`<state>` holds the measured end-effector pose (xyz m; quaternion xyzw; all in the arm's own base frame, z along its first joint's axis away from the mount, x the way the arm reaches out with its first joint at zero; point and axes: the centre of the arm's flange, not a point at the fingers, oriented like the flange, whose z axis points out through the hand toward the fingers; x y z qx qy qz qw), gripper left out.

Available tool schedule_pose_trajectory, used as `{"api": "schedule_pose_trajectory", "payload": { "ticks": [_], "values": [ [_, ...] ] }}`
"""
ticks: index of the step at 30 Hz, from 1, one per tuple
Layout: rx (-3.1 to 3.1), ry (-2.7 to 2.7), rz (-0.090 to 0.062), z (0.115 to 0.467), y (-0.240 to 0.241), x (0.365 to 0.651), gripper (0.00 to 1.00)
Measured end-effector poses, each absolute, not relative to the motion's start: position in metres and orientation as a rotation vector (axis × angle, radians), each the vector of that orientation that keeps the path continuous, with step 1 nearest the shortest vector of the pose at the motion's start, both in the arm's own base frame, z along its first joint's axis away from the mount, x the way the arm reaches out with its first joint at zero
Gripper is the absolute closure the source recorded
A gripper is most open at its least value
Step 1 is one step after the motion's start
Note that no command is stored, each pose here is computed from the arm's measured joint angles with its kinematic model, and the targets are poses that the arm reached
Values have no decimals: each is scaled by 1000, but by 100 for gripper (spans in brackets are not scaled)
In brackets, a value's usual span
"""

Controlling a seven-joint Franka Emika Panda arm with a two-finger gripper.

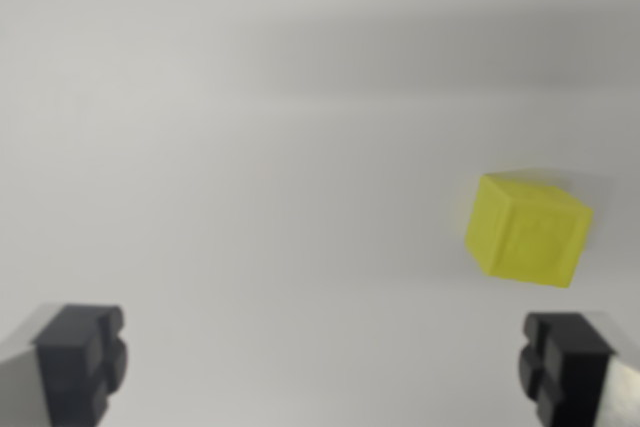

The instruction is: Pick yellow cube

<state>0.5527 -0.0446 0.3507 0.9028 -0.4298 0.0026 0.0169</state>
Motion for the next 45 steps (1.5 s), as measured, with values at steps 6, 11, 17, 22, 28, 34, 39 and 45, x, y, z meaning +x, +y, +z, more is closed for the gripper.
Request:
{"api": "schedule_pose_trajectory", "payload": {
  "ticks": [6,11,17,22,28,34,39,45],
  "values": [
    [2798,-1358,7,336,-55,547,0],
    [2792,-1376,7,323,-65,542,0],
    [2784,-1398,6,308,-75,537,0],
    [2777,-1416,5,296,-85,532,0],
    [2769,-1438,5,280,-95,526,0],
    [2760,-1460,4,265,-106,521,0],
    [2753,-1478,3,253,-115,516,0],
    [2744,-1500,3,238,-126,510,0]
  ]
}}
